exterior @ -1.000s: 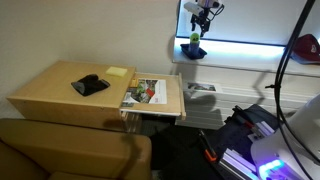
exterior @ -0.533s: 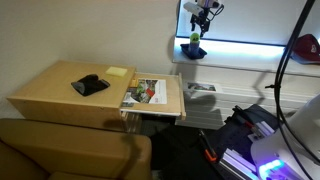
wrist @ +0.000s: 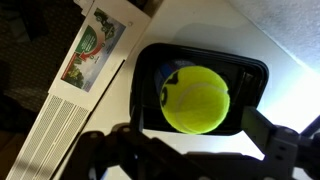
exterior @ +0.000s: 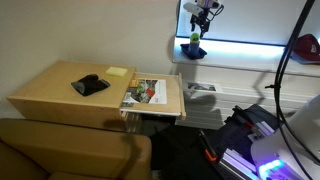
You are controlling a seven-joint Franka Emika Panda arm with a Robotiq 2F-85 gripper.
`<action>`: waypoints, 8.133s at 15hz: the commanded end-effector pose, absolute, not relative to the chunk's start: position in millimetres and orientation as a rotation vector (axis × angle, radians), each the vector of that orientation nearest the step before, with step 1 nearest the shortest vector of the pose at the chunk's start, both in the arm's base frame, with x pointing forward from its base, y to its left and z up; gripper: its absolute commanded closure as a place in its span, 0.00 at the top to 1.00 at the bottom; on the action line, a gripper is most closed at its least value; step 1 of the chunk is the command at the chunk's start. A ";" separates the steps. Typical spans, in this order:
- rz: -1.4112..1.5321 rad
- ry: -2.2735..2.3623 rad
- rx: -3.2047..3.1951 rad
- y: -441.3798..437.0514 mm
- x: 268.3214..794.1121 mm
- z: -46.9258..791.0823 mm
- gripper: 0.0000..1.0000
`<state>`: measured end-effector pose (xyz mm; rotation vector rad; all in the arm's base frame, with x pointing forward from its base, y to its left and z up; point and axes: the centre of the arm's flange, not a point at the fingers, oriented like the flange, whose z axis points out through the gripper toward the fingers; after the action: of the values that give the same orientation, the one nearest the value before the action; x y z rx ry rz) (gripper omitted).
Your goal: Put the yellow ball on top of the can on the window sill, place the yellow ball on the nightstand
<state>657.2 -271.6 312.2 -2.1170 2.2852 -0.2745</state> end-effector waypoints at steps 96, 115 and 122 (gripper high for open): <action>0.041 1.677 -2.882 -23.2 619.6 158.1 0.37; 0.046 1.823 -2.702 -44.0 617.0 103.5 0.37; 0.101 1.809 -2.728 -44.6 609.4 104.0 0.93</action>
<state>613.8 -42.2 109.4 -2.7120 1.8396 0.0537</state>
